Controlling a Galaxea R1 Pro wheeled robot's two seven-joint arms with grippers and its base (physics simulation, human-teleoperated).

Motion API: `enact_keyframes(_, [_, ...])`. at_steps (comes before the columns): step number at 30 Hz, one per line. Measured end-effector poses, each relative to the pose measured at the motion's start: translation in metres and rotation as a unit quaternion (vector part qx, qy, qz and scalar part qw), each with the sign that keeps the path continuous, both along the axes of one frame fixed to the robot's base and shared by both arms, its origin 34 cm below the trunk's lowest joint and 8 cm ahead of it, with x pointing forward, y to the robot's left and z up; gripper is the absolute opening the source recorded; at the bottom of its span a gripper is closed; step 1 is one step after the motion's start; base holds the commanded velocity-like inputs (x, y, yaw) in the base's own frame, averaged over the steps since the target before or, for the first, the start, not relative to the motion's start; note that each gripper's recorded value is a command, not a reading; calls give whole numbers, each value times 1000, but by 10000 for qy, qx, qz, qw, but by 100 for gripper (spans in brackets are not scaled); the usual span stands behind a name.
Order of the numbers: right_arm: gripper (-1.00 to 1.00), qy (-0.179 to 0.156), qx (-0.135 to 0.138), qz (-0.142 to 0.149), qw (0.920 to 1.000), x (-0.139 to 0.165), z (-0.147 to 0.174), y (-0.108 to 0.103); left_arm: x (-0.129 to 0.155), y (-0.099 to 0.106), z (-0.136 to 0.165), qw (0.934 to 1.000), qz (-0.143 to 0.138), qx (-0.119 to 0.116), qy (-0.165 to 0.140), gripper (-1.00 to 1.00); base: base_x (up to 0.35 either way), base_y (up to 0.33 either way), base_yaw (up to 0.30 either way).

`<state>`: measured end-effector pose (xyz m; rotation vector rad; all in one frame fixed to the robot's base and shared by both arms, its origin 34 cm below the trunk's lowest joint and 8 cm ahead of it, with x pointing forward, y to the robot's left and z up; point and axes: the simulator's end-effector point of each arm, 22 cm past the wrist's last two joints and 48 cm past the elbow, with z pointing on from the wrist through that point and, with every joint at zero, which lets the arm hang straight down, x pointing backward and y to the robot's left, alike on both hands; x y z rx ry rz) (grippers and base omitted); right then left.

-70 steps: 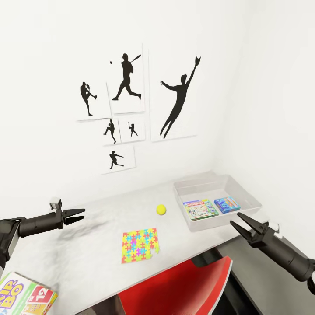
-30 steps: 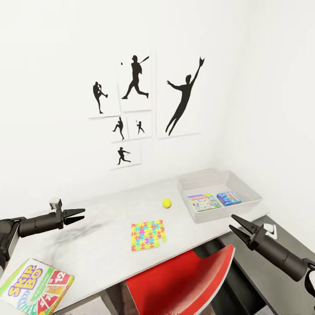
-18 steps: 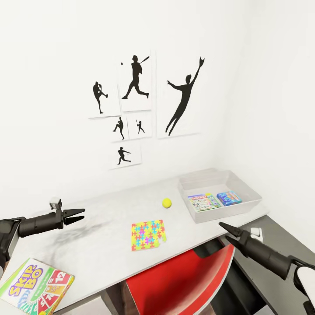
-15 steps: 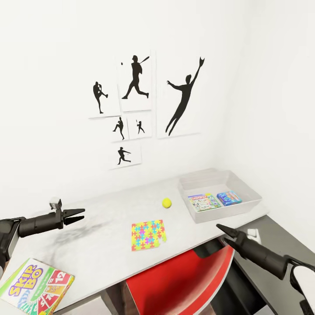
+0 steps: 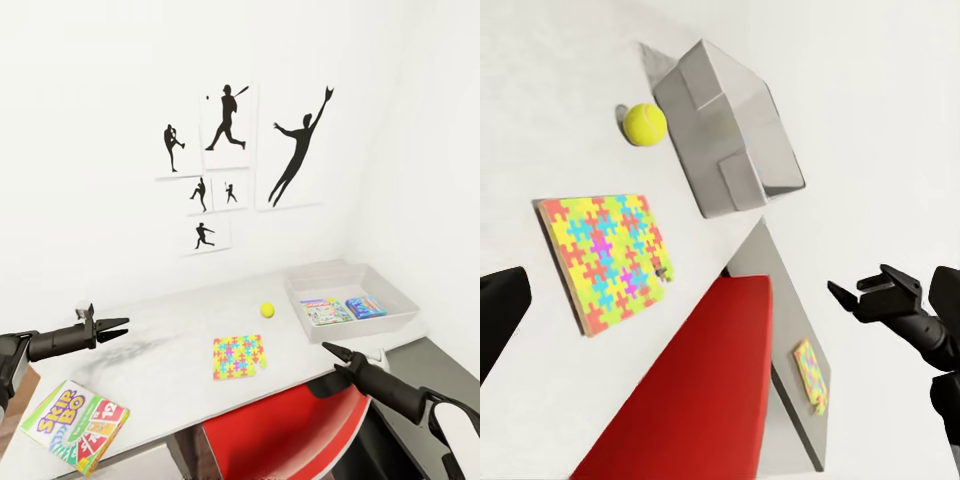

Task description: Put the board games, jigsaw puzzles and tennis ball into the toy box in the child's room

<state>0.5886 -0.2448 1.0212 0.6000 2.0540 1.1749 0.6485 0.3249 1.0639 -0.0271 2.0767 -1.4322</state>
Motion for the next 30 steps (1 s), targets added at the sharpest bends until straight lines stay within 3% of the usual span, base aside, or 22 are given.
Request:
enact_keyframes(10, [100, 261, -244, -29, 9994, -2, -15, 1, 0, 0, 0, 10000, 0, 6, 2, 100, -58, 37, 281])
enact_keyframes(21, [100, 224, -272, 184, 9992, 2, -12, 19, 0, 0, 0, 10000, 0, 3, 1, 100, -90, 2, 283])
enact_keyframes(30, [100, 230, -275, 218, 9991, 1, -13, 22, 0, 0, 0, 10000, 0, 3, 1, 100, -28, 0, 283])
